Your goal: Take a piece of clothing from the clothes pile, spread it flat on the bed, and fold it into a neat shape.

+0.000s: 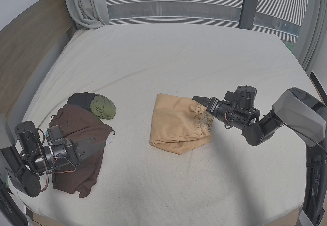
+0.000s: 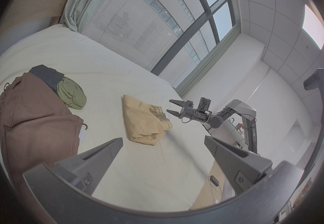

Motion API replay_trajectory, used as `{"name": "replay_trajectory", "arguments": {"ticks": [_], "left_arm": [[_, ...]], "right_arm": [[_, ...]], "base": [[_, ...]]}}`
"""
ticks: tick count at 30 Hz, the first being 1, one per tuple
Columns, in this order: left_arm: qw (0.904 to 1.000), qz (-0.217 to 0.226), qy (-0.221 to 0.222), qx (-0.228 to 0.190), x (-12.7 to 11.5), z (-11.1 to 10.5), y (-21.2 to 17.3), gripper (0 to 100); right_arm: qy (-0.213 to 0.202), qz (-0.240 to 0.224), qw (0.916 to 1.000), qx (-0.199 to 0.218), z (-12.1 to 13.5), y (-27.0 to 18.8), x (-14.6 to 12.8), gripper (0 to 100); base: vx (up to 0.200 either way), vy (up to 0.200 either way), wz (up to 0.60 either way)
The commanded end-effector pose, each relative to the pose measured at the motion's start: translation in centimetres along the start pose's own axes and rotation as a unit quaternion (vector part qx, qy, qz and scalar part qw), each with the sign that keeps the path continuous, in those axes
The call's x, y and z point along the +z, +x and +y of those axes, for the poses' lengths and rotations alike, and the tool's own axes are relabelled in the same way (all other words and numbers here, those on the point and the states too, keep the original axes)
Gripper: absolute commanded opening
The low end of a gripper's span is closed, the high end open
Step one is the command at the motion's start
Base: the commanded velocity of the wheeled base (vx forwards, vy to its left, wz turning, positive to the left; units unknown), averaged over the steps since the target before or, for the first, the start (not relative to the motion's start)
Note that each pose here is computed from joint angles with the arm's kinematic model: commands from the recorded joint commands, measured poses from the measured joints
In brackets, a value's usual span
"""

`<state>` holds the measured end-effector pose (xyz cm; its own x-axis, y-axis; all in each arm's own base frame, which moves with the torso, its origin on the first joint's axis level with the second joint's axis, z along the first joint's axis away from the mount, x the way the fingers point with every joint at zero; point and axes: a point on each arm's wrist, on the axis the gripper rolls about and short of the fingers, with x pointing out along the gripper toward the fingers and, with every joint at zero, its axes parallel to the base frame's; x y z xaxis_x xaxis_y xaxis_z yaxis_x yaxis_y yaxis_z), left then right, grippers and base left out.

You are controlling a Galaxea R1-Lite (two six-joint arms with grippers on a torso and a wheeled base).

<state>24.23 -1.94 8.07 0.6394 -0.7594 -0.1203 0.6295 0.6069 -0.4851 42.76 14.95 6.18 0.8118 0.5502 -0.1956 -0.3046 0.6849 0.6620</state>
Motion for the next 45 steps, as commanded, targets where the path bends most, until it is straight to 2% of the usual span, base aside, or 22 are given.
{"name": "replay_trajectory", "arguments": {"ticks": [1,6,12,13,16,21,27,34,40,45], "left_arm": [[1.0000,-0.002,-0.001,0.001,0.1,0.1,0.0,100],[1.0000,-0.004,-0.002,0.003,0.2,0.2,-0.1,100],[1.0000,-0.004,-0.002,-0.006,0.4,0.3,-0.1,100],[1.0000,-0.006,-0.002,-0.006,0.5,0.4,0.0,100],[0.9999,-0.007,-0.001,-0.007,0.6,0.4,0.1,100],[0.9999,-0.008,0.000,-0.006,0.7,0.5,0.1,100],[0.9996,-0.012,-0.023,-0.008,0.9,0.4,0.0,100],[0.9996,-0.014,-0.022,-0.010,1.1,0.4,0.1,100],[0.9993,-0.004,-0.024,-0.029,1.0,0.2,0.2,100],[0.9990,-0.003,-0.017,-0.042,1.2,-0.2,0.2,100]], "right_arm": [[-0.005,0.020,0.9995,0.025,2.4,0.6,-1.7,100],[-0.009,0.043,0.9985,0.034,3.2,1.3,-3.7,100],[0.001,0.066,0.9978,0.007,1.2,1.9,-5.5,100],[0.002,0.068,0.9976,-0.014,0.0,2.3,-6.4,100],[0.006,0.076,0.9965,-0.034,-1.5,2.7,-7.8,100],[0.009,0.079,0.9959,-0.041,-2.2,2.7,-8.1,100],[0.008,0.078,0.9961,-0.040,-2.0,2.7,-7.9,100],[0.009,0.074,0.9965,-0.036,-1.6,2.6,-7.6,100],[0.000,0.032,0.9994,-0.014,0.7,1.4,-5.0,100],[-0.003,0.020,0.9997,-0.009,2.4,-1.0,-3.2,100]], "base": [[0.000,0.000,0.00],[0.000,0.000,0.00],[0.000,0.000,0.00],[0.000,0.000,0.00],[0.000,0.000,0.00],[0.000,0.000,0.00],[0.000,0.000,0.00],[0.000,0.000,0.00],[0.000,0.000,0.00],[0.000,0.000,0.00]]}}
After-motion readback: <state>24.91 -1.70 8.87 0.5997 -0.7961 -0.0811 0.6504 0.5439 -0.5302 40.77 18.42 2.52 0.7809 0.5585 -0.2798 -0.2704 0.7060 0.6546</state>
